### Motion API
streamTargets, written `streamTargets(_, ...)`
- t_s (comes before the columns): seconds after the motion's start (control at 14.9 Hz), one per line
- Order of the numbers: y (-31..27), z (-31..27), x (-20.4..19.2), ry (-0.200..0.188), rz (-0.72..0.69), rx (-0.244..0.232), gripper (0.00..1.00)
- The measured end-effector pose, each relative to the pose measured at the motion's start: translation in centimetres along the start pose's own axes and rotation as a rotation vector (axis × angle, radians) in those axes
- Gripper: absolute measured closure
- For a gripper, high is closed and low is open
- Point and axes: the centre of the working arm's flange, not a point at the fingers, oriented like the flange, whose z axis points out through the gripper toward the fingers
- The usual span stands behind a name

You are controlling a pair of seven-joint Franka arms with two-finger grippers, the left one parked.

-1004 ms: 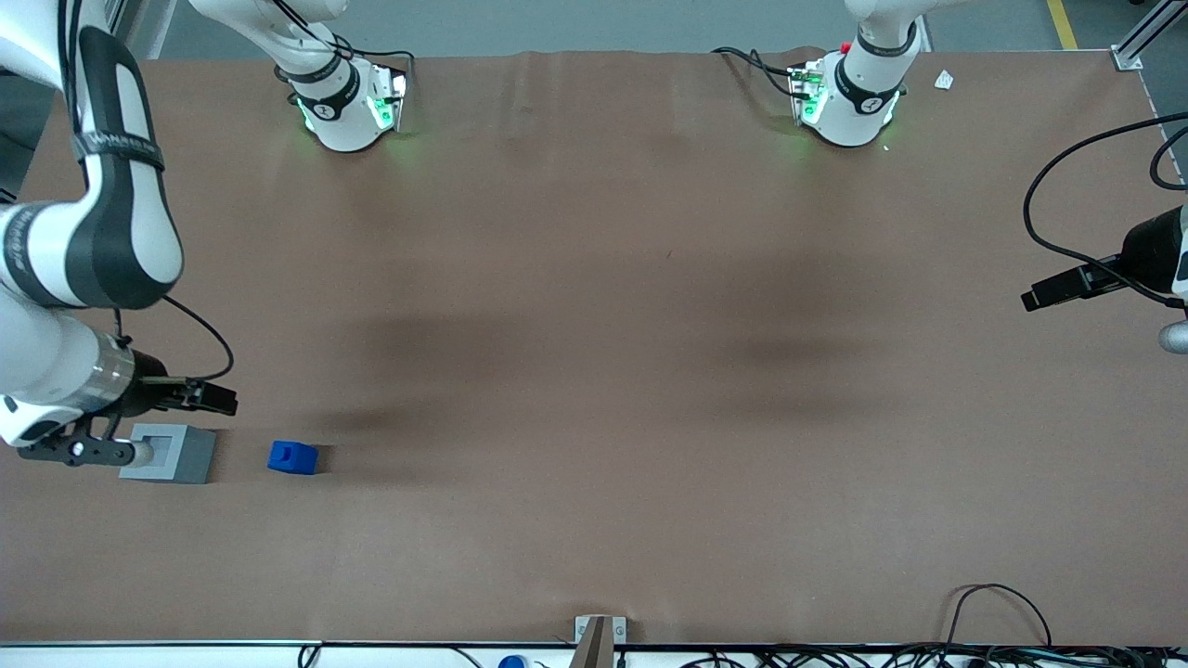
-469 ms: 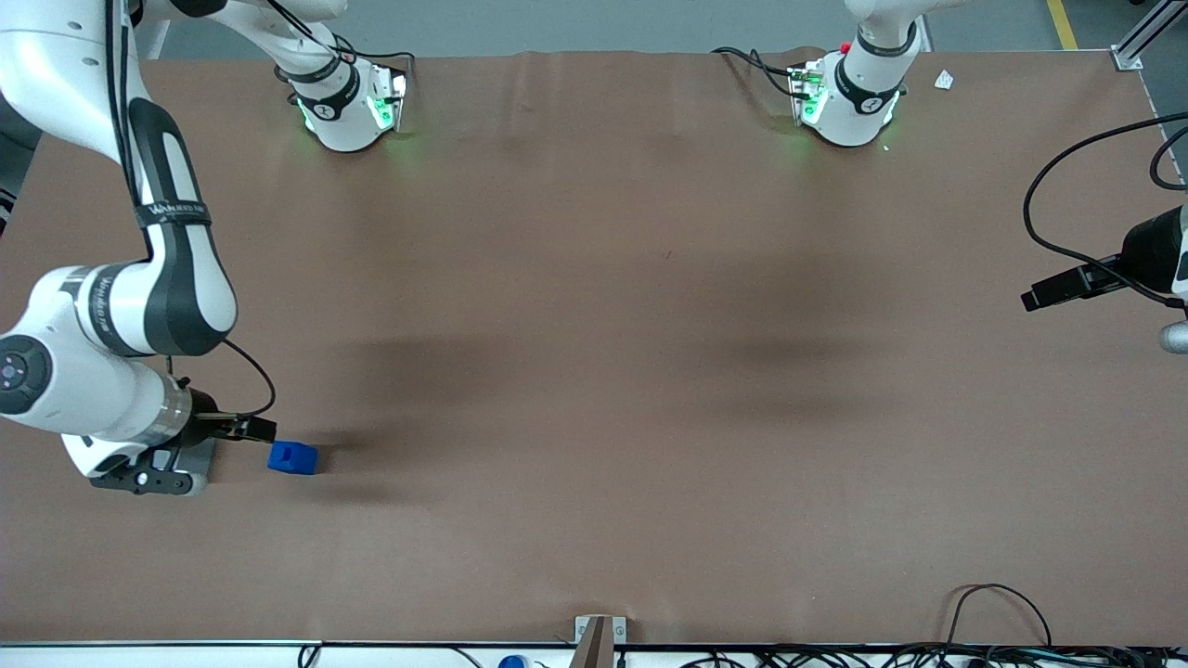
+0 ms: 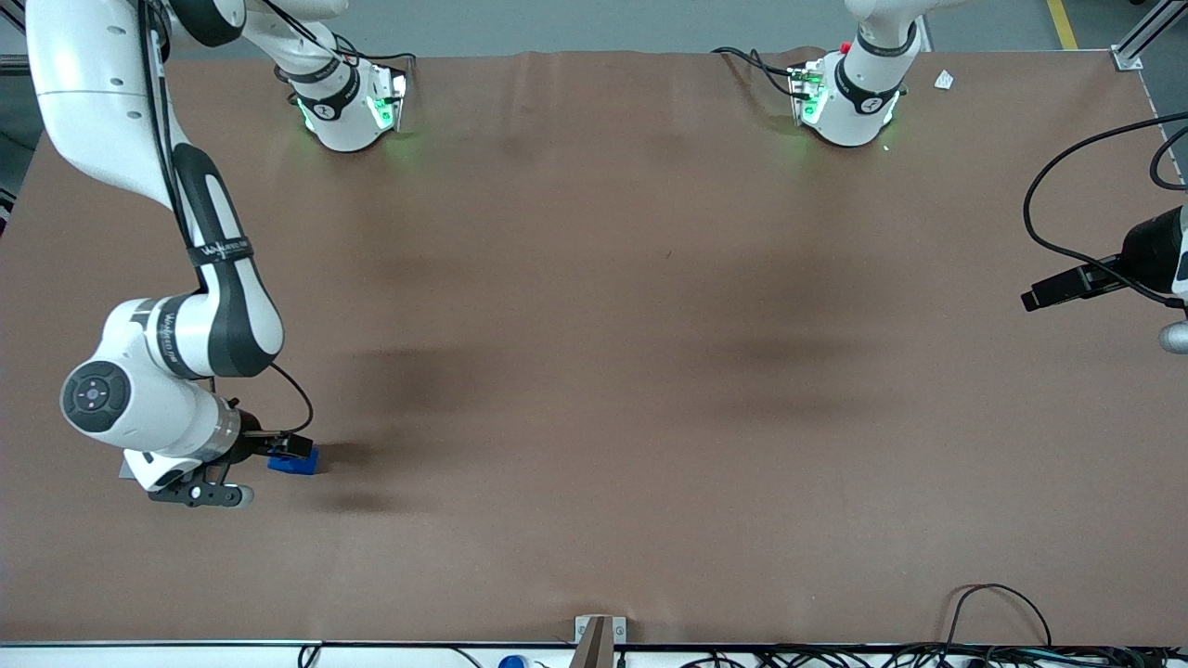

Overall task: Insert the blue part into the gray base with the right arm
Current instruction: 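Lower the right gripper over the blue cube, fingers straddling it, then close the right gripper on the blue cube and lift it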

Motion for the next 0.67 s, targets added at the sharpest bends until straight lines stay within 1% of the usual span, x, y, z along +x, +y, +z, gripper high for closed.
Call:
streamTargets(0.07, 0.2, 1.3, -0.3, 0.020, 0.002, 0.002, 0.00)
streamTargets(0.13, 0.4, 2.4, -0.7, 0.032, 0.004, 0.002, 0.00)
streamTargets(0.33, 0.8, 4.2, -1.3, 0.027, 0.008, -0.001, 0.00)
streamTargets(0.67, 1.4, 4.3, -1.3, 0.028, 0.018, -0.005, 0.00)
